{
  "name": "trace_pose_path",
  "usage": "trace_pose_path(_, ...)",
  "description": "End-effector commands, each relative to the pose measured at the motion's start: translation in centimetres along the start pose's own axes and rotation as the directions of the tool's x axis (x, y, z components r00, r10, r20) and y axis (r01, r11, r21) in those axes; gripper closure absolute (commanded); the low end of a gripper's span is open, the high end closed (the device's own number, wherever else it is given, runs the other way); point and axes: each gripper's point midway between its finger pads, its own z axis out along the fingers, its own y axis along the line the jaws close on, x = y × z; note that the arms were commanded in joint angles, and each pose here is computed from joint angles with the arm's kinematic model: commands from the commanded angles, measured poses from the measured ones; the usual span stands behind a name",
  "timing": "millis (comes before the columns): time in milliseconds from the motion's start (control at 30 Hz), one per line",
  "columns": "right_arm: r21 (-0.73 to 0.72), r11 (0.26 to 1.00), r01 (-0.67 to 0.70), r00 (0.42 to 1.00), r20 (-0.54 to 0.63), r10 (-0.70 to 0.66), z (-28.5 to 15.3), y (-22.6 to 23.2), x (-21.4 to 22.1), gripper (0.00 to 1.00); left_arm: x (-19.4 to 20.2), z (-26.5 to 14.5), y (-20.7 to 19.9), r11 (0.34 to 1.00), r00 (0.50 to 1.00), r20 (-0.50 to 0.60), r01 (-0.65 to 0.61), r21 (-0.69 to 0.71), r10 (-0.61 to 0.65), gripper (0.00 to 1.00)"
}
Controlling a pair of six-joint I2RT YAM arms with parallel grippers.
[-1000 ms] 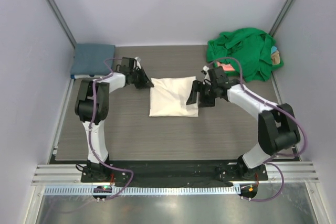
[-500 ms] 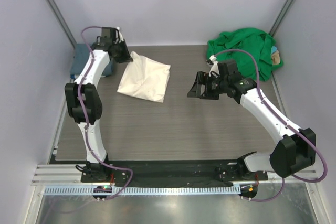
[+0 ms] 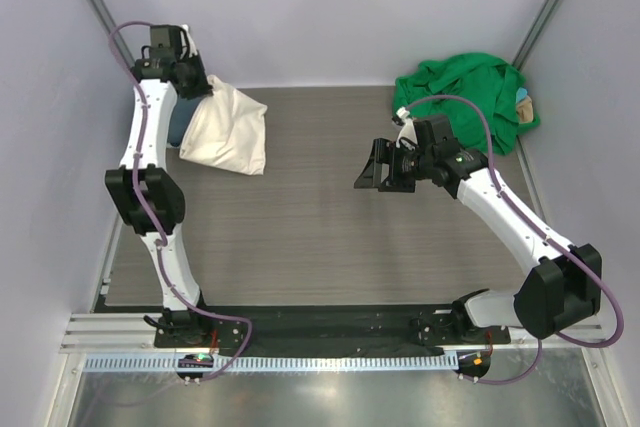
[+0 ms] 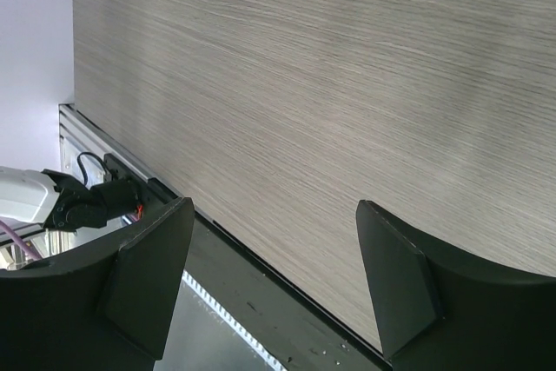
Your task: Fold and stack the t-shirts
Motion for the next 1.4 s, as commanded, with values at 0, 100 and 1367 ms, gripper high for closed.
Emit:
trace_pose_path(0,-0.048,0.998,0.041,0.999,0.020,-0.040,-0.8,1.6,-0.7,0.19,-3.3,-2.6,0.7,0.999,0.995,0.094,-0.030,-0.018,0.032,1.00)
trace_pose_path(100,-0.047,0.998,0.041,0.999,0.015,-0.040,-0.8,1.6,-0.5,0.19,-4.8,-3.7,0.5,0.999,0.990,0.132,-0.040,-0.013,0.042,1.00)
trace_pose_path(1367,-0.033,0.999,0.041,0.998,-0.036,-0.042,0.5,1.1,0.7,0.19,-14.5,-11.5,0.4,0.992,0.870,0.479,-0.122,-0.030,0.121,1.00)
